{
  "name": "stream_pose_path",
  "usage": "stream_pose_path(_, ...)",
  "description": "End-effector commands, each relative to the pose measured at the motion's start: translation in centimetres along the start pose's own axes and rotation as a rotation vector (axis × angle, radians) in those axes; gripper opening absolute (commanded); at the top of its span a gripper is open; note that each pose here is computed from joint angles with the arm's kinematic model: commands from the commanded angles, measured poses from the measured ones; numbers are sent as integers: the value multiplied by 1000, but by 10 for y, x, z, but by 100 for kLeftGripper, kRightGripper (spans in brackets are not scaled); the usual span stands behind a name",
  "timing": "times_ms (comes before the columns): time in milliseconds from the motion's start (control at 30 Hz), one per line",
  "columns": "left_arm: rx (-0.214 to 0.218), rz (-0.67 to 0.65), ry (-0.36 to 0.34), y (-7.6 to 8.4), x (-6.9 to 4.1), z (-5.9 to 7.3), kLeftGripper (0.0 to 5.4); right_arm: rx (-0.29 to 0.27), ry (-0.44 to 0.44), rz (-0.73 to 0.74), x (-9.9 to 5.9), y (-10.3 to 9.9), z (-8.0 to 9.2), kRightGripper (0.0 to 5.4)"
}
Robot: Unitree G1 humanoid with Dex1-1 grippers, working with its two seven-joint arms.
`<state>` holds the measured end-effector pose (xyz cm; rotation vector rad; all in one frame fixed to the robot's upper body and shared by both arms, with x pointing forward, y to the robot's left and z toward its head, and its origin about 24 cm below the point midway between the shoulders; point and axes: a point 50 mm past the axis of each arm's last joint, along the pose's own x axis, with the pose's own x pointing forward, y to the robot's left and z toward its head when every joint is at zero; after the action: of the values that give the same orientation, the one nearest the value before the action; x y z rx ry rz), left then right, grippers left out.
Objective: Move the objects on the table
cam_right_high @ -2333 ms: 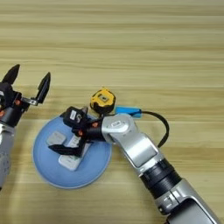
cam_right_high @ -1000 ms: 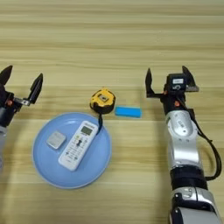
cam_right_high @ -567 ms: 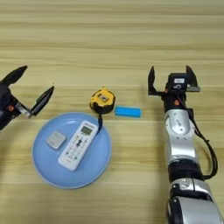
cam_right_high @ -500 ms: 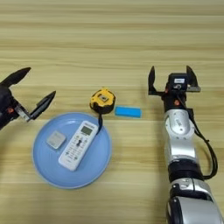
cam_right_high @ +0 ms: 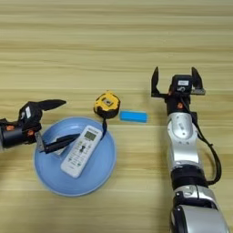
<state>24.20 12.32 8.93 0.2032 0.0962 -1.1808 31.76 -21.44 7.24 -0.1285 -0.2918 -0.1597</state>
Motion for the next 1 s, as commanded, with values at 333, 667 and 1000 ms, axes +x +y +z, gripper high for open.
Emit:
stream_pose_path(333, -38, -35, 148, -6, 35, 7, 540, -6, -7, -12, 0, 6, 5, 538)
stream_pose_path(667, -82, -34, 346, -14, 48, -7, 540, -4, -14, -20, -1, 9, 7, 538)
stream_pose_path(1000, -110, 37, 461, -4, 46, -25, 540, 6, -13, -26, 0, 11, 7, 538)
